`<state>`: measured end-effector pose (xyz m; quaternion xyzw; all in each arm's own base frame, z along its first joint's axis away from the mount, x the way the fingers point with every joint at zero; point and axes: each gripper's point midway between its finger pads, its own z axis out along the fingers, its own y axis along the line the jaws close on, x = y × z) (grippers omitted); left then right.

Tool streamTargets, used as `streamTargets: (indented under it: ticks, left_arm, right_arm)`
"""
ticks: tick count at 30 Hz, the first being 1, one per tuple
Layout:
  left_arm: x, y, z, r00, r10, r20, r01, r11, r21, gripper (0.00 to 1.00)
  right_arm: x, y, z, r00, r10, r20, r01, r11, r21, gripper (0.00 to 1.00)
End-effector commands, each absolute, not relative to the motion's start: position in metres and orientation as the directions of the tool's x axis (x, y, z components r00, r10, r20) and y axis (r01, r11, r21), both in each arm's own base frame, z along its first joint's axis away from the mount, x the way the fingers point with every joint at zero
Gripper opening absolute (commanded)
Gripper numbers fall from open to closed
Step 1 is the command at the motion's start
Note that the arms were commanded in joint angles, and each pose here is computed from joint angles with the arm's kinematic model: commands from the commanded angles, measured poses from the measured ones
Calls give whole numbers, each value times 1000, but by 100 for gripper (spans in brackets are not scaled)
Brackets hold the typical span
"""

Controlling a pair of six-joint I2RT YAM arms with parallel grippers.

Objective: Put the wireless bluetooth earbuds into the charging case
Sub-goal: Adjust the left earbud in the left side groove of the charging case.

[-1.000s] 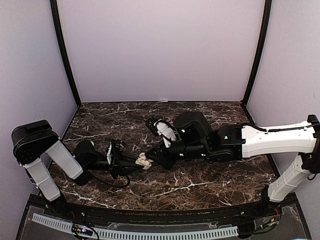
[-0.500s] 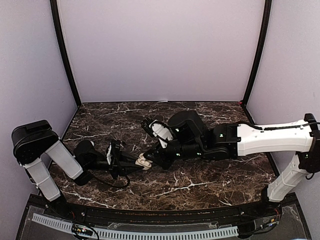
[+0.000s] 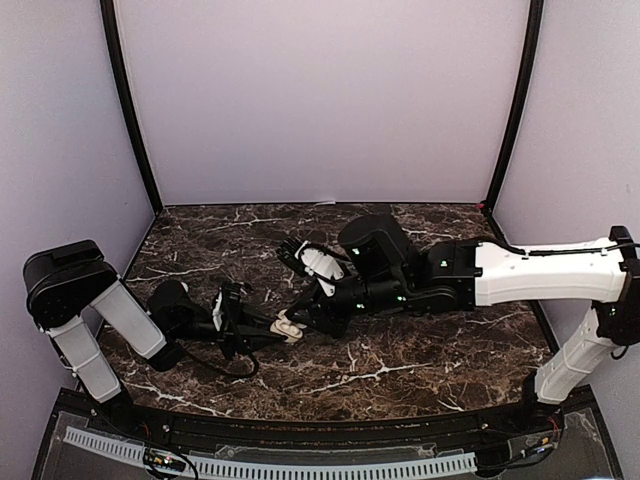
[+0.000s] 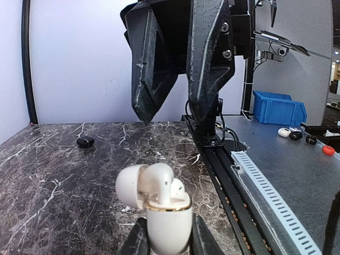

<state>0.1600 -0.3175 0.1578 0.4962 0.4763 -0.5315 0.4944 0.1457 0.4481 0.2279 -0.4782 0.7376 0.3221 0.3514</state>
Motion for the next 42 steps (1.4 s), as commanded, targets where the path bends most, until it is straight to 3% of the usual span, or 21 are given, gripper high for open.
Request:
streamTargets:
  ticks: [1,42]
  left_arm:
    - [150,-314,199,165,-205,-965,980,-79,185,0]
    - [151,-315,197,152,-200,-968,982,-84,171,0]
  right_arm:
    - [147,453,233,-255,-493,-832,-953,274,131,26]
    - [144,455,205,-299,-580,-758,-950,255,179,21]
